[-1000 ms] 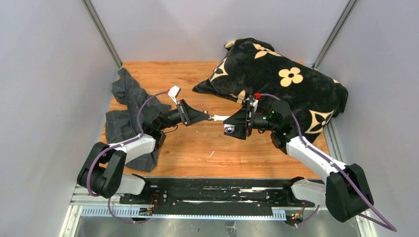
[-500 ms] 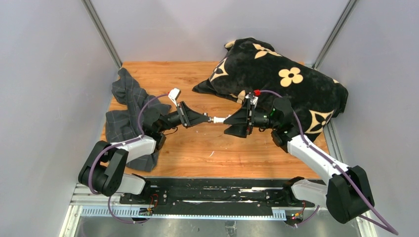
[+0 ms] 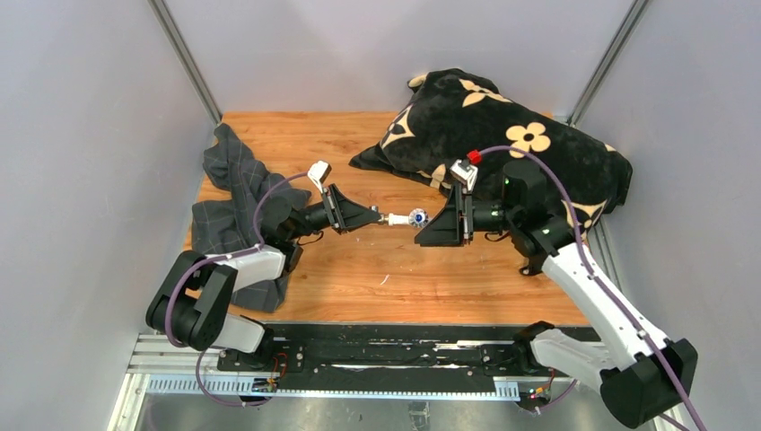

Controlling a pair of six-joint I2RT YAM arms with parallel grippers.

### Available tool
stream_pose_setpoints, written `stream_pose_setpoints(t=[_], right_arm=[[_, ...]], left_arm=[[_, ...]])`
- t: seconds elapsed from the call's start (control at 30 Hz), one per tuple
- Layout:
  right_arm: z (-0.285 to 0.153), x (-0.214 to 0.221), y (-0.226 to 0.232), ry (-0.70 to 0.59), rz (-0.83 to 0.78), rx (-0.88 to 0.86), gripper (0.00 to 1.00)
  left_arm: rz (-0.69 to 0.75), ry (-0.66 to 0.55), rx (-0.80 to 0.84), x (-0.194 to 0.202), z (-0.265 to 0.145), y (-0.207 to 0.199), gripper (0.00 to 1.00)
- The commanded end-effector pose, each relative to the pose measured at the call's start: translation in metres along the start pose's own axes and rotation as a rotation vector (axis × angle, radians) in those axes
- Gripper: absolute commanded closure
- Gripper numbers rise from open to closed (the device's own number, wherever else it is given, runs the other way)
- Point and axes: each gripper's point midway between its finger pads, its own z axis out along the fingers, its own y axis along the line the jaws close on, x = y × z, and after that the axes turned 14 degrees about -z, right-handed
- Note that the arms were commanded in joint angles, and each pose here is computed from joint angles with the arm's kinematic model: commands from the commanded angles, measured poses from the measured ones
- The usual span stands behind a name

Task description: Install the water faucets

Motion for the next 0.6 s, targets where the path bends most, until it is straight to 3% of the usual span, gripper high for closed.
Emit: stream_pose_setpoints(t=[0.0, 0.2, 0.4, 0.5, 0.57], right_arm=[[-0.027, 0.001, 0.018, 0.023, -0.346, 0.105, 0.29], [-0.052, -0.013, 0.006, -0.13, -0.745, 0.305, 0.32], [-0.07, -0.035, 0.02, -0.499, -1.128, 0.332, 0.3], [-0.07, -0.04, 0.012, -0.565, -1.153, 0.345, 0.28], [-0.063, -0.041, 0.005, -0.544, -1.157, 0.33, 0.28]], left_arm=[[0.013, 0.035, 0.033, 0.0, 0.002, -0.019, 1.0], [-0.034, 0.065, -0.052, 0.006, 0.0, -0.02, 1.0], [-0.085, 0.061, -0.158, 0.013, -0.008, -0.016, 1.0], [-0.113, 0.067, -0.15, 0.017, -0.009, -0.024, 1.0], [-0.13, 0.076, -0.147, 0.018, -0.009, -0.027, 1.0]])
